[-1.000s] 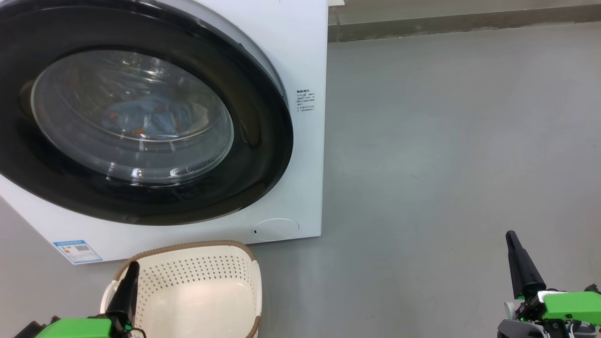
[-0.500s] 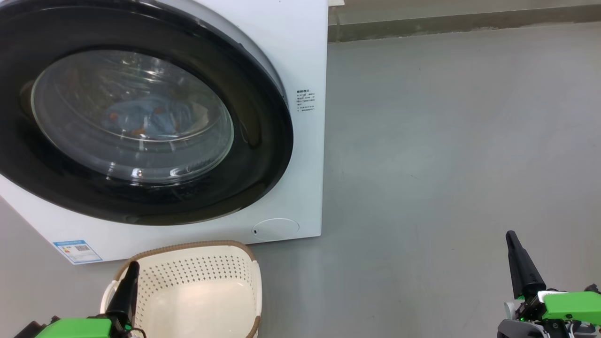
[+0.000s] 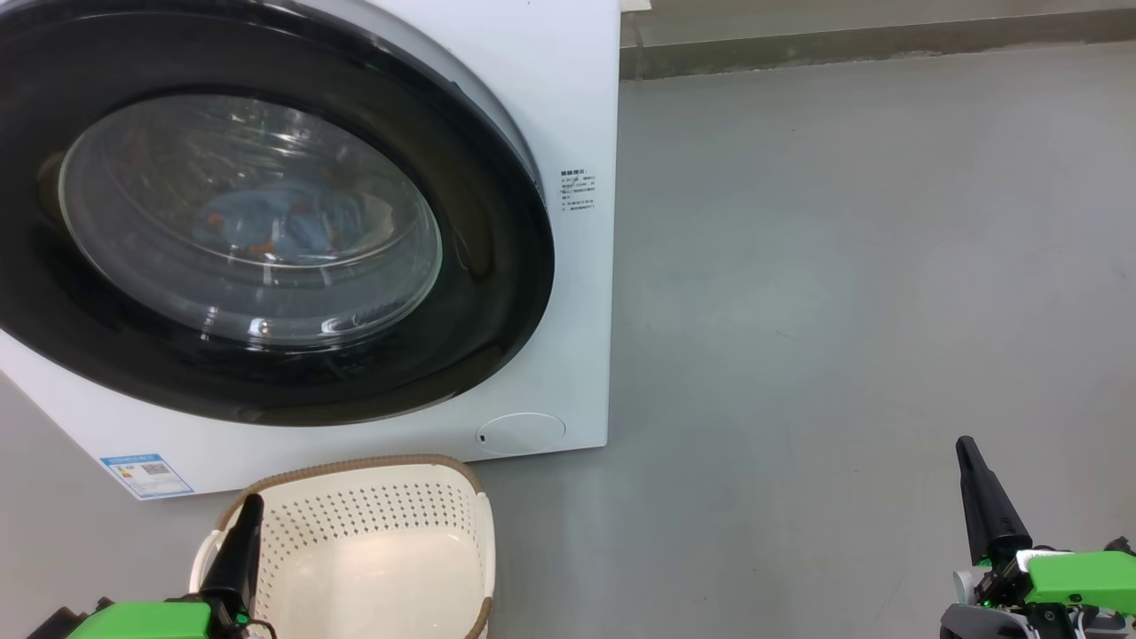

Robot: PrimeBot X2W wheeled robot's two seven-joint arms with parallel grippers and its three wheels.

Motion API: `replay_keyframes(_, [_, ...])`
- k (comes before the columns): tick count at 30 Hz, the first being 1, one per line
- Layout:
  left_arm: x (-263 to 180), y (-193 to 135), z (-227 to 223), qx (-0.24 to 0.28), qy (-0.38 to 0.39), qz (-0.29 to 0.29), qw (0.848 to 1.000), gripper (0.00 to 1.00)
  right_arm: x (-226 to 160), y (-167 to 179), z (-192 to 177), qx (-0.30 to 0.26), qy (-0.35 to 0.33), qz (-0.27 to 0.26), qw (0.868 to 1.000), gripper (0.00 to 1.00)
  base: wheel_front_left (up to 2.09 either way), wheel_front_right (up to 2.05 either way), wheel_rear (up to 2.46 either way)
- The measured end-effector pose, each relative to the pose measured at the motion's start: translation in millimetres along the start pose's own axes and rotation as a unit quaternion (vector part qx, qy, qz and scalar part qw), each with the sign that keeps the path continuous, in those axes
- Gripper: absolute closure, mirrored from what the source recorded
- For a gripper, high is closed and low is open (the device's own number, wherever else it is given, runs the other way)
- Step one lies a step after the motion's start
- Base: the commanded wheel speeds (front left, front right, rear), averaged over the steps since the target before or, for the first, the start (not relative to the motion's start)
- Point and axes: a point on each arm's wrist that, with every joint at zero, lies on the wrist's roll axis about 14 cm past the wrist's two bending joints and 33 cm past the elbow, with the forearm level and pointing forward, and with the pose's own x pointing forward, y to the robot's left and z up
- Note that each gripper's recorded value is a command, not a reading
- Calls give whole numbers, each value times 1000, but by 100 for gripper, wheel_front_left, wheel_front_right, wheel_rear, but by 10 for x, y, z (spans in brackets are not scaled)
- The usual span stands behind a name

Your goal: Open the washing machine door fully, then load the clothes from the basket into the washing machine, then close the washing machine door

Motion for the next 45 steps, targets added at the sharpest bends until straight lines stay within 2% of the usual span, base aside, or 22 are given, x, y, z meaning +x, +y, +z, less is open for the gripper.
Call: replay_keyframes(45, [0,3,-10,-1,3,1,1000,100,0,1,-8,0,3,0,1000,100,0,0,0])
